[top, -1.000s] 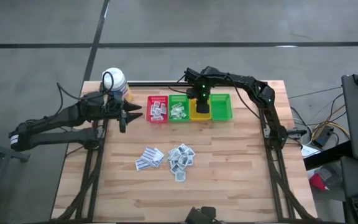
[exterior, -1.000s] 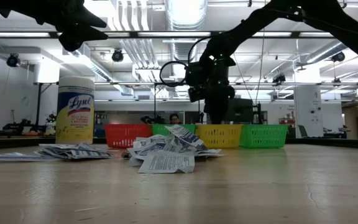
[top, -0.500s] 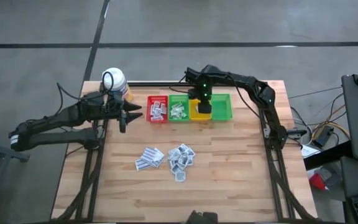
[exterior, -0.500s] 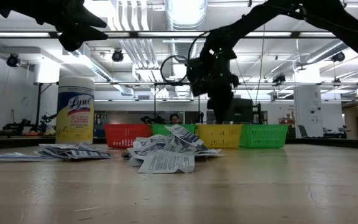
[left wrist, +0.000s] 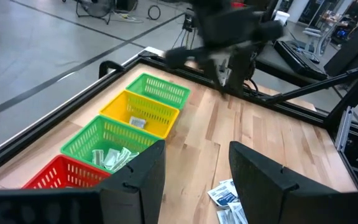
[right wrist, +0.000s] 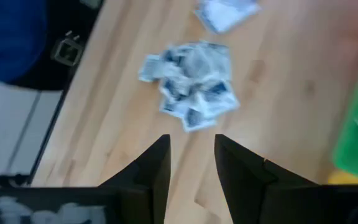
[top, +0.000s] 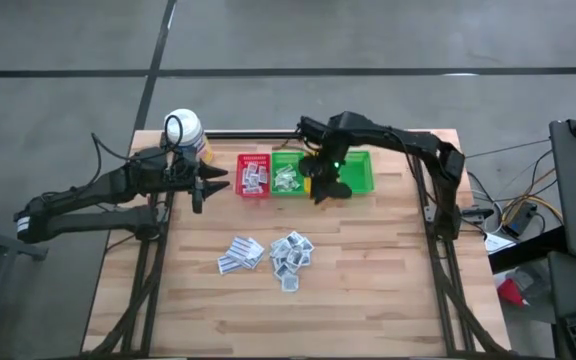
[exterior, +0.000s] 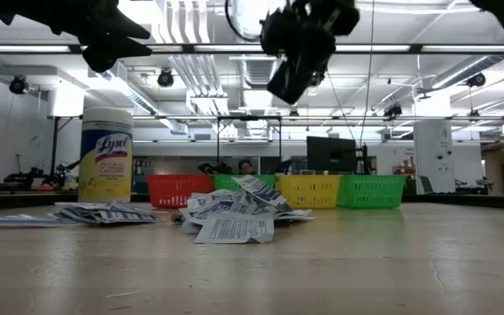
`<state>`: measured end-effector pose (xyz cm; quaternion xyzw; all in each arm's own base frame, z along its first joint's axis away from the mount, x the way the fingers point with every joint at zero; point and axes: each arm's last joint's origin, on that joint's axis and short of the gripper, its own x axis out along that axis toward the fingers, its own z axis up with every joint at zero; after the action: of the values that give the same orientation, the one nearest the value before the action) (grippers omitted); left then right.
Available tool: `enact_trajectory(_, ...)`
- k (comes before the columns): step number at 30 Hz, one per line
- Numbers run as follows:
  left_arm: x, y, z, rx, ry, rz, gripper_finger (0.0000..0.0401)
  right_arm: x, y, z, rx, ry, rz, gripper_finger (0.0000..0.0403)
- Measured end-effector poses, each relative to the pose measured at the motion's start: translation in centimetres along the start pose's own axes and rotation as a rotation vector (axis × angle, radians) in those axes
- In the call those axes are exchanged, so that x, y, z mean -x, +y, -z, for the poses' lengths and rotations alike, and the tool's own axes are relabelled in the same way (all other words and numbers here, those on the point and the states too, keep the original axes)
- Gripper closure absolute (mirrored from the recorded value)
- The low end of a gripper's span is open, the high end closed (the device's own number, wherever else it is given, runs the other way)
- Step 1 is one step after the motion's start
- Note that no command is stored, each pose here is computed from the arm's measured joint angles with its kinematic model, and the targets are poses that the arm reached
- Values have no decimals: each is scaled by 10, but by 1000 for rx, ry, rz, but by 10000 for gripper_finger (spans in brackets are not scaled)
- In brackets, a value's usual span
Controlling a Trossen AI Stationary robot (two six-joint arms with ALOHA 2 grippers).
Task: Pick & Place First Aid Supplies
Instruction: Put the alcohol pad into the yellow bin
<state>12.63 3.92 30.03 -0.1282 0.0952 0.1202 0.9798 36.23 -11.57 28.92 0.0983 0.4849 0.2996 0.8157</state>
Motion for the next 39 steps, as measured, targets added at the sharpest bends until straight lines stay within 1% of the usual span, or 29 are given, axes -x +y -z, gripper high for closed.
enact_trajectory(3,0,0,0,8,0,0,227,-11,24,-8,83,13,-23,290)
enact_trajectory(6,0,0,0,30,3,7,227,-23,41,-14,149,19,-43,295)
enact_trajectory(12,0,0,2,62,26,6,227,-47,60,-25,235,31,-72,305)
enact_trajectory(14,0,0,2,104,27,5,227,-53,64,-27,253,39,-76,308)
enact_trajectory(16,0,0,3,154,29,4,227,-58,67,-28,270,62,-46,311)
enact_trajectory(20,0,0,4,168,44,5,227,-65,72,-30,270,135,87,318)
enact_trajectory(22,0,0,5,147,62,13,226,-67,73,-32,257,151,137,322)
enact_trajectory(25,0,0,6,91,73,37,227,-69,75,-34,248,141,156,326)
enact_trajectory(28,0,-1,8,74,100,69,227,-72,77,-38,258,117,172,329)
enact_trajectory(30,1,-2,10,66,126,114,227,-73,78,-41,257,96,180,330)
enact_trajectory(33,4,-5,12,38,159,213,226,-77,82,-45,229,65,186,330)
enact_trajectory(36,9,-8,12,3,154,306,226,-85,92,-47,222,71,200,328)
enact_trajectory(39,14,-9,12,-23,138,315,227,-96,105,-48,238,98,222,329)
